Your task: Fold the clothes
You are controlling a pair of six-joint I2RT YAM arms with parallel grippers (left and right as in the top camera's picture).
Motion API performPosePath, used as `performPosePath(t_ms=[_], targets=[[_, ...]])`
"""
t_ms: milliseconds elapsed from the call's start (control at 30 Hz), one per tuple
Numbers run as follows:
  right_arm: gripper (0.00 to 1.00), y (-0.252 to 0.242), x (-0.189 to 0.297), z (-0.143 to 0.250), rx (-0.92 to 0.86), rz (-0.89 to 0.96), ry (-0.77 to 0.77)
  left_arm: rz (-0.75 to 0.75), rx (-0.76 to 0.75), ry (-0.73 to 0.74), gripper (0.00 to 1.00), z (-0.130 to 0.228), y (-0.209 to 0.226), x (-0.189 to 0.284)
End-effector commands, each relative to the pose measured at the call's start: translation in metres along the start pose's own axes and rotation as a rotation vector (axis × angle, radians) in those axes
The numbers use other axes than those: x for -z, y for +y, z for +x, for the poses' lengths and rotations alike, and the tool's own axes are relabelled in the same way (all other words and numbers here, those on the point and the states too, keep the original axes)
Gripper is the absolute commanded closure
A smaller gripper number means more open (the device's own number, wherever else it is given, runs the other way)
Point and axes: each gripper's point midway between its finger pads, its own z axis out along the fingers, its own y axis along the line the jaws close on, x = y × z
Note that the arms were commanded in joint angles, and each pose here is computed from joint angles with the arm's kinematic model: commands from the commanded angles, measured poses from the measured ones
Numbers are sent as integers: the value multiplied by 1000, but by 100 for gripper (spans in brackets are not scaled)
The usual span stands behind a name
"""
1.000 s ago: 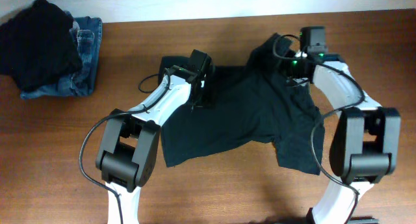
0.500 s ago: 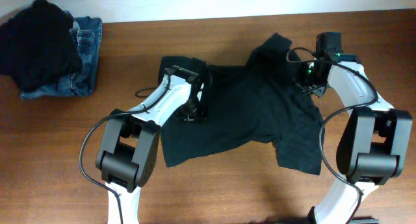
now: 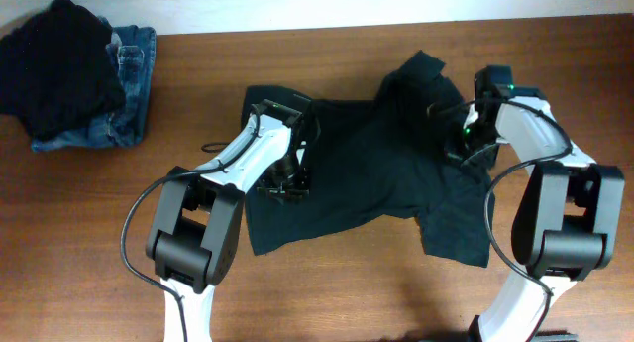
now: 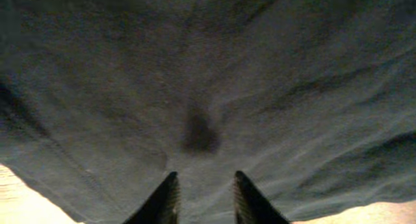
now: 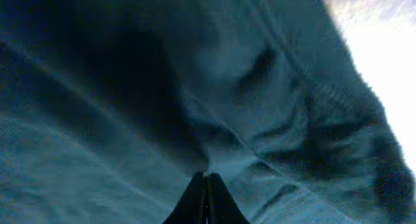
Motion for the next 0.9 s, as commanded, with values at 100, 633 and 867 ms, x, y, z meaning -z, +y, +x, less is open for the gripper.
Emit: performPosePath(t_ms=[100, 633, 867], targets=[[96, -13, -32, 27, 6, 26, 70, -44, -6, 45, 94, 2, 6, -19], [96, -28, -40, 68, -113, 82, 206, -93, 8, 203, 99, 42, 21, -38], [96, -51, -31, 90, -161, 221, 275, -120, 16, 293, 99, 69, 31, -49]])
